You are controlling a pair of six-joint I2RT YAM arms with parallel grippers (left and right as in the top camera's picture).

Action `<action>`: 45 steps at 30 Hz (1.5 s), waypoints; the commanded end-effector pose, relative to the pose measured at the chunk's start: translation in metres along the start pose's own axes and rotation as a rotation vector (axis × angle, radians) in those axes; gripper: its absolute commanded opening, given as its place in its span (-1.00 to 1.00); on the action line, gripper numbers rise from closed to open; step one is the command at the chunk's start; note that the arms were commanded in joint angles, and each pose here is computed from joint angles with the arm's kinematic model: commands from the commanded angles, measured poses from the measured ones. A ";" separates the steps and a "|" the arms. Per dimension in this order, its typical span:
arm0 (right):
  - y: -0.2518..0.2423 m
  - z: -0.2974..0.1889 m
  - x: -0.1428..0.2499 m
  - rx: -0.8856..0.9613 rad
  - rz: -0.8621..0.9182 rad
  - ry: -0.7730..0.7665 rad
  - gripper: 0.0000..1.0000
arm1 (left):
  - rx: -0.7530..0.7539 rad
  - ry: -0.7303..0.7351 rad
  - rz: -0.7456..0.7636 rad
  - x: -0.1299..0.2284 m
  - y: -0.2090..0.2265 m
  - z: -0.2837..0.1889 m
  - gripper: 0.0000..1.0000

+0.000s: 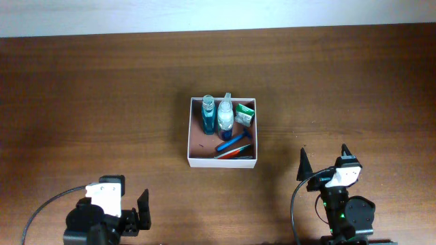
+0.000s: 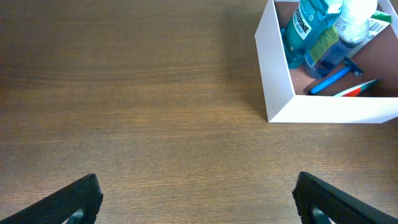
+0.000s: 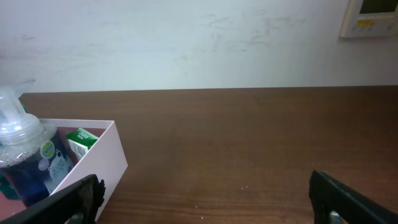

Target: Pack container

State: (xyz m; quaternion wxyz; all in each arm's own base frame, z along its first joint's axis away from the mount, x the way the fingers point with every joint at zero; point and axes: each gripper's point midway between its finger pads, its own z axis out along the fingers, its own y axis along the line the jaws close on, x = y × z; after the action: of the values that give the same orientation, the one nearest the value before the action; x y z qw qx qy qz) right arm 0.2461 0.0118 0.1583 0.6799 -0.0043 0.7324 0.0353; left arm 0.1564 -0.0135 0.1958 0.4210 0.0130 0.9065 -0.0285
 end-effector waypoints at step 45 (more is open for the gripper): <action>0.002 0.000 0.001 -0.015 -0.006 0.001 0.97 | -0.052 -0.748 0.243 -0.051 0.000 0.074 0.99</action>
State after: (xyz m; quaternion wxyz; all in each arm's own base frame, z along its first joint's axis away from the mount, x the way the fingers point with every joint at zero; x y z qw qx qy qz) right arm 0.2460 0.0125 0.1585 0.6801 -0.0054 0.7322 0.0371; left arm 0.2444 -0.0128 0.2006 0.7318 0.0582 0.6786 0.0232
